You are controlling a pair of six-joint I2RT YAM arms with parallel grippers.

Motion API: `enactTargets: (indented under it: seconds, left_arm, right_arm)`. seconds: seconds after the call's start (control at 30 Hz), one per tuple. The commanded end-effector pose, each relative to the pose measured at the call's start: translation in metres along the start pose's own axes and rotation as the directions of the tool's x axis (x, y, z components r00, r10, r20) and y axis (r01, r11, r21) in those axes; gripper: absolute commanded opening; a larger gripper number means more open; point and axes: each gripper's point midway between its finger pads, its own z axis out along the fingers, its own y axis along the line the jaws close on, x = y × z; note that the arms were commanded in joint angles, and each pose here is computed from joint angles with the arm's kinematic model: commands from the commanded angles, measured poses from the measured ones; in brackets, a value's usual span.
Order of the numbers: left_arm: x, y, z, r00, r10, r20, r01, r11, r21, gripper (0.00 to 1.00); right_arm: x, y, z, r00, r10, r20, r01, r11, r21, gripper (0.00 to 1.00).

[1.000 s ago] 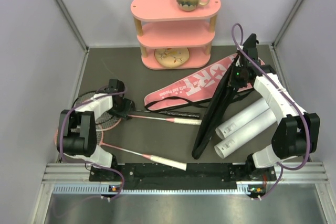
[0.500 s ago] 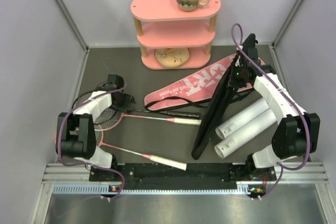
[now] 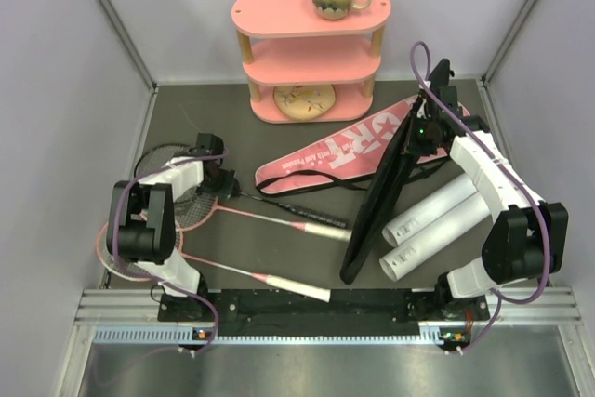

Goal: Pack up the badminton gear
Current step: Pick up the racket from the center of the board, then place the racket in the racket bag.

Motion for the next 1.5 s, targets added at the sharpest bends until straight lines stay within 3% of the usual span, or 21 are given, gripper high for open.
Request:
enactTargets:
  seconds: [0.0, 0.2, 0.27, 0.33, 0.37, 0.4, 0.43, 0.47, 0.5, 0.53, 0.57, 0.6, 0.63, 0.67, 0.7, 0.73, 0.8, 0.93, 1.03, 1.3, 1.47]
  left_arm:
    - [-0.023, 0.001, -0.03, 0.979, 0.118, 0.169, -0.13, 0.99, 0.06, 0.0]
    - [-0.028, -0.015, -0.121, 0.918, 0.235, 0.318, -0.329, 0.901, 0.283, 0.0]
    - [-0.011, -0.031, -0.159, 0.879, 0.328, 0.345, -0.459, 0.776, 0.432, 0.0]
    - [0.028, -0.057, -0.204, 0.797, 0.46, 0.392, -0.596, 0.489, 0.637, 0.0]
    - [0.041, -0.059, -0.213, 0.771, 0.5, 0.393, -0.613, 0.417, 0.671, 0.0]
    - [0.062, -0.065, -0.232, 0.72, 0.556, 0.416, -0.639, 0.296, 0.71, 0.0]
    - [0.084, -0.06, -0.229, 0.619, 0.671, 0.408, -0.676, 0.192, 0.711, 0.0]
    - [0.097, -0.057, -0.23, 0.552, 0.726, 0.411, -0.708, 0.147, 0.691, 0.0]
    - [0.129, -0.061, -0.255, 0.443, 0.767, 0.465, -0.735, 0.014, 0.678, 0.0]
    - [0.138, -0.049, -0.237, 0.324, 0.832, 0.451, -0.798, -0.016, 0.602, 0.0]
    - [0.137, -0.064, -0.249, 0.286, 0.801, 0.526, -0.857, -0.031, 0.514, 0.0]
    - [0.161, -0.059, -0.255, 0.201, 0.808, 0.555, -0.874, -0.107, 0.473, 0.0]
    - [0.164, -0.058, -0.245, 0.125, 0.827, 0.549, -0.906, -0.13, 0.403, 0.0]
    - [0.158, -0.078, -0.266, 0.115, 0.782, 0.613, -0.939, -0.117, 0.324, 0.0]
    - [0.168, -0.079, -0.273, 0.066, 0.782, 0.619, -0.944, -0.151, 0.292, 0.0]
    - [0.169, -0.08, -0.256, -0.019, 0.817, 0.576, -0.961, -0.175, 0.216, 0.0]
    - [0.176, -0.099, -0.28, -0.082, 0.791, 0.606, -0.968, -0.209, 0.142, 0.0]
    - [0.187, -0.098, -0.233, -0.306, 0.858, 0.412, -0.949, -0.311, -0.059, 0.0]
    - [0.198, -0.09, -0.21, -0.405, 0.86, 0.31, -0.914, -0.368, -0.172, 0.0]
    - [0.226, -0.073, -0.182, -0.546, 0.806, 0.228, -0.821, -0.461, -0.337, 0.0]
    - [0.221, -0.065, -0.168, -0.588, 0.793, 0.16, -0.753, -0.465, -0.465, 0.0]
  right_arm:
    - [-0.013, 0.01, -0.009, 0.998, -0.009, 0.067, 0.011, 0.999, -0.033, 0.0]
    - [-0.023, 0.0, -0.005, 0.996, -0.012, 0.093, 0.01, 1.0, 0.03, 0.0]
    - [-0.024, 0.002, -0.005, 0.996, -0.011, 0.092, 0.009, 1.0, 0.02, 0.0]
    - [-0.025, 0.01, -0.003, 0.996, -0.002, 0.088, 0.004, 1.0, -0.026, 0.0]
    - [-0.027, 0.012, -0.002, 0.996, 0.007, 0.091, -0.003, 0.999, -0.042, 0.0]
    - [-0.029, 0.011, 0.002, 0.995, 0.027, 0.094, -0.021, 0.998, -0.055, 0.0]
    - [-0.032, 0.016, 0.002, 0.995, 0.03, 0.1, -0.022, 0.997, -0.077, 0.0]
    - [-0.035, 0.016, 0.004, 0.993, 0.03, 0.113, -0.02, 0.996, -0.087, 0.0]
    - [-0.035, 0.012, 0.009, 0.991, 0.054, 0.12, -0.043, 0.995, -0.091, 0.0]
    - [-0.04, 0.016, 0.012, 0.989, 0.074, 0.124, -0.057, 0.989, -0.135, 0.0]
    - [-0.042, 0.016, 0.014, 0.988, 0.101, 0.118, -0.081, 0.984, -0.16, 0.0]
    - [-0.047, 0.01, 0.015, 0.981, 0.16, 0.113, -0.139, 0.975, -0.176, 0.0]
    - [-0.049, 0.011, 0.017, 0.978, 0.181, 0.099, -0.158, 0.965, -0.209, 0.0]
    - [-0.056, 0.011, 0.015, 0.974, 0.199, 0.108, -0.172, 0.961, -0.218, 0.0]
    - [-0.061, 0.008, 0.014, 0.97, 0.212, 0.115, -0.184, 0.959, -0.217, 0.0]
    - [-0.065, 0.003, 0.014, 0.966, 0.226, 0.125, -0.199, 0.959, -0.201, 0.0]
    - [-0.075, 0.0, 0.009, 0.959, 0.245, 0.141, -0.212, 0.954, -0.212, 0.0]
    - [-0.089, -0.018, 0.003, 0.938, 0.295, 0.181, -0.26, 0.946, -0.194, 0.0]
    - [-0.094, -0.02, 0.0, 0.919, 0.34, 0.201, -0.302, 0.932, -0.2, 0.0]
    - [-0.108, -0.031, -0.017, 0.847, 0.441, 0.297, -0.408, 0.897, -0.171, 0.0]
    - [-0.108, -0.032, -0.023, 0.819, 0.485, 0.305, -0.452, 0.874, -0.177, 0.0]
